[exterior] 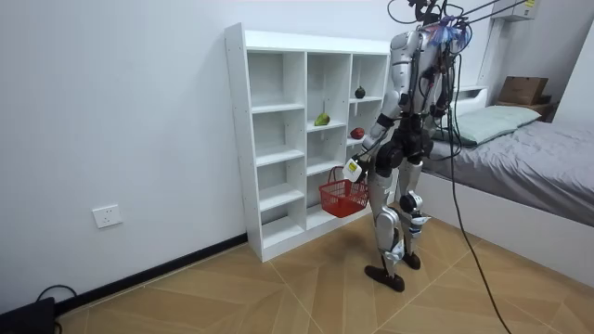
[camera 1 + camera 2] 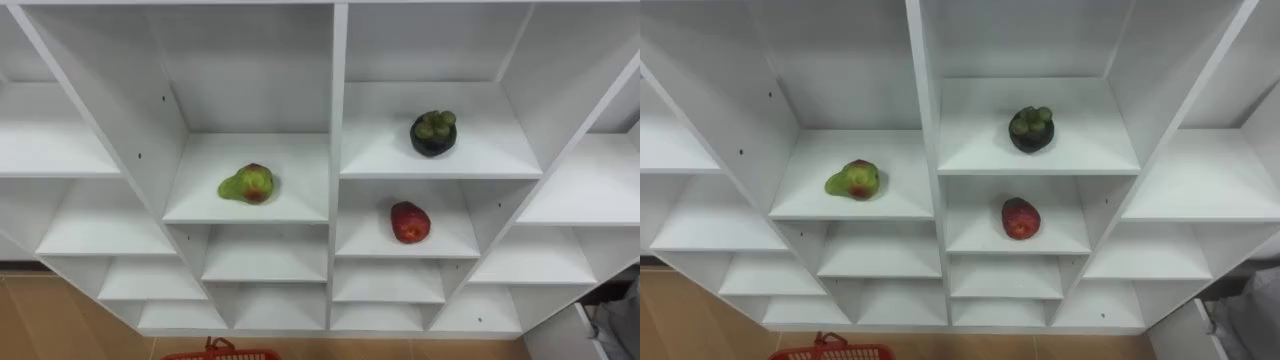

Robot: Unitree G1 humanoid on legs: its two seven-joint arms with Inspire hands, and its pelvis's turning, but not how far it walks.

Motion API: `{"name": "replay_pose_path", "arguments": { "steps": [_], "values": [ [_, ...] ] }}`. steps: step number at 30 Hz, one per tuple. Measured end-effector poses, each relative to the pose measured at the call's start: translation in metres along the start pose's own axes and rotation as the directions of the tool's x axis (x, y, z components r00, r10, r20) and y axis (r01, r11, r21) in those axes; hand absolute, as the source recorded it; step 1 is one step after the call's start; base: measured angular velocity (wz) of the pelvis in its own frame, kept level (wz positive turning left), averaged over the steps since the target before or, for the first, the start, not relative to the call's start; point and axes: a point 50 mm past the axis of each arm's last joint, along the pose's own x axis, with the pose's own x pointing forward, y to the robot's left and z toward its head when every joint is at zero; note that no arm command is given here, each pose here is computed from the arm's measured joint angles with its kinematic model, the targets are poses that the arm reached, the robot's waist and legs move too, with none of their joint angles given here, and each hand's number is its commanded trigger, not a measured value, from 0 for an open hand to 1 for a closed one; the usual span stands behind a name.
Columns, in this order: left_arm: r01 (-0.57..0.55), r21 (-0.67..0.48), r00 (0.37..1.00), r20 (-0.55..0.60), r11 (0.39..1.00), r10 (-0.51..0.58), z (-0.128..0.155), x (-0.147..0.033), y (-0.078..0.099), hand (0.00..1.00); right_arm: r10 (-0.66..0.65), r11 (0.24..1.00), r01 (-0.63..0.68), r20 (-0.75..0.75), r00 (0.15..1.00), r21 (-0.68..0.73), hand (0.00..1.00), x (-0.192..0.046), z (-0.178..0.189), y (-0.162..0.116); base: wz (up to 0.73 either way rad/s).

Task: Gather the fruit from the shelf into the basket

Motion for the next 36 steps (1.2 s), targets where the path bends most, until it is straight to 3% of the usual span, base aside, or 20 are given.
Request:
{"name": "replay_pose_path", "arguments": {
  "steps": [25, 36],
  "values": [
    [-0.009, -0.027, 1.000, -0.006, 1.000, 0.009, -0.002, -0.001, 0.003, 1.00, -0.042, 0.999, 0.042, -0.027, 0.999, 0.008, 0.00, -0.003, -0.010, -0.005, 0.00],
    [-0.031, -0.086, 0.999, -0.043, 0.996, 0.028, -0.014, -0.003, 0.005, 1.00, -0.126, 0.983, 0.131, -0.049, 0.991, 0.126, 0.00, -0.007, -0.018, -0.015, 0.00]
  ]
}}
